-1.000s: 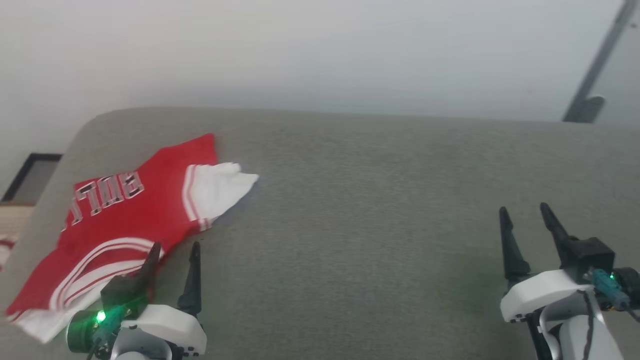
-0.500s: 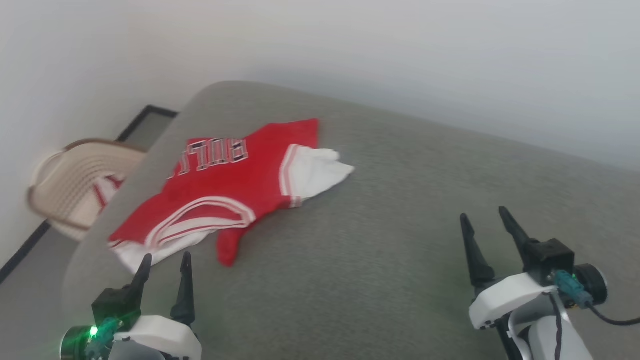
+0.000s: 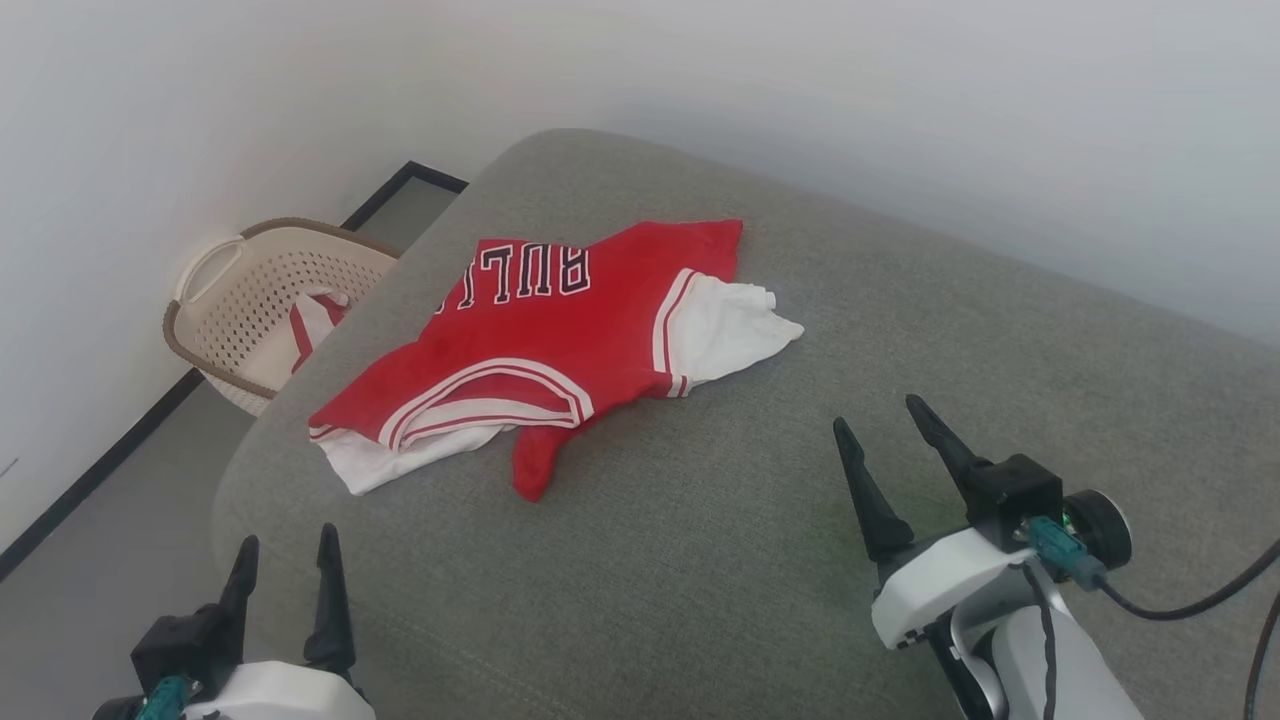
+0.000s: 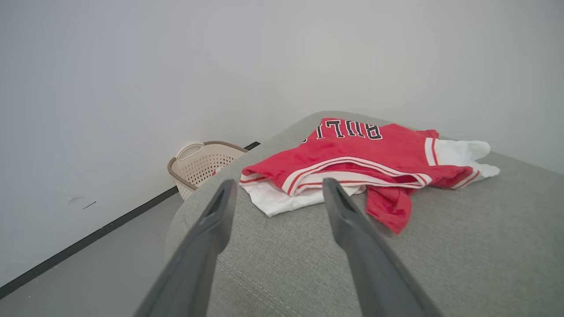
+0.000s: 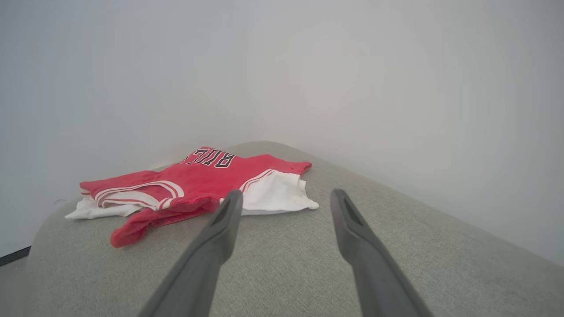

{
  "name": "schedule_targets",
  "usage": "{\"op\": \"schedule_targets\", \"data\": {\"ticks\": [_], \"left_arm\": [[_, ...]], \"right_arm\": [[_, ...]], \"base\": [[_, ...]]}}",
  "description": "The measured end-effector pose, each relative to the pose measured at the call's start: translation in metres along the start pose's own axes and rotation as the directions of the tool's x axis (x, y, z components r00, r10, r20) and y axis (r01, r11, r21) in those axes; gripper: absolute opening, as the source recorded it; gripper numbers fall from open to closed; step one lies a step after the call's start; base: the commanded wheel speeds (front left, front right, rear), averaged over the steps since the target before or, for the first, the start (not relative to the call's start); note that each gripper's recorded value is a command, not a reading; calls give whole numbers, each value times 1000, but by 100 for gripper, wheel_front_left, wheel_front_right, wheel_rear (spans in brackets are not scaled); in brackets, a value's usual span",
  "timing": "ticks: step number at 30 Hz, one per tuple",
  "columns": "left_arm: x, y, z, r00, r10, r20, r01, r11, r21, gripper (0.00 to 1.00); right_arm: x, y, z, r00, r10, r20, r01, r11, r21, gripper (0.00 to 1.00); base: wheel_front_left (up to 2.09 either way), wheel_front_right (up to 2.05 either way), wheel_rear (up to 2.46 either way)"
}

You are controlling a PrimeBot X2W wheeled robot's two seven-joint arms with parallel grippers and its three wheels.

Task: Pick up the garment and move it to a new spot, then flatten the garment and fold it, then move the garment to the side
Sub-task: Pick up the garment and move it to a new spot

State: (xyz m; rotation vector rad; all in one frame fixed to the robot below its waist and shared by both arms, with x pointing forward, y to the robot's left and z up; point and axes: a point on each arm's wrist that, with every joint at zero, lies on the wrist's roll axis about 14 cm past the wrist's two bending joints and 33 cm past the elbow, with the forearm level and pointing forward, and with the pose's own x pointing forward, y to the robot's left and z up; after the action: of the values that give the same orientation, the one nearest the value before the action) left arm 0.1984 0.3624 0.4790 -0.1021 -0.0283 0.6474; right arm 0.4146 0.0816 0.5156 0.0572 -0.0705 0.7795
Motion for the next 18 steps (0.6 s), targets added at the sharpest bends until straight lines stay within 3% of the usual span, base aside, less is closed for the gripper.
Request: {"op": "schedule_targets", "data": {"ticks": [4, 10, 18], "left_arm": [[2, -7, -3, 1000, -17, -11, 17, 1000, -13, 100], [37, -51, 9, 983, -181, 7, 180, 982, 59, 100], [123, -138, 7, 896, -431, -108, 444, 878, 181, 100]], "right_arm": [[-1, -5, 1, 1000, -16, 3, 16, 1000, 6, 100], [-9, -25, 3, 997, -72, 13, 72, 997, 1, 100], [-34, -90, -22, 972, -230, -36, 230, 973, -4, 100]], "base": [[0, 0, 0], [0, 0, 0], [0, 0, 0]]}}
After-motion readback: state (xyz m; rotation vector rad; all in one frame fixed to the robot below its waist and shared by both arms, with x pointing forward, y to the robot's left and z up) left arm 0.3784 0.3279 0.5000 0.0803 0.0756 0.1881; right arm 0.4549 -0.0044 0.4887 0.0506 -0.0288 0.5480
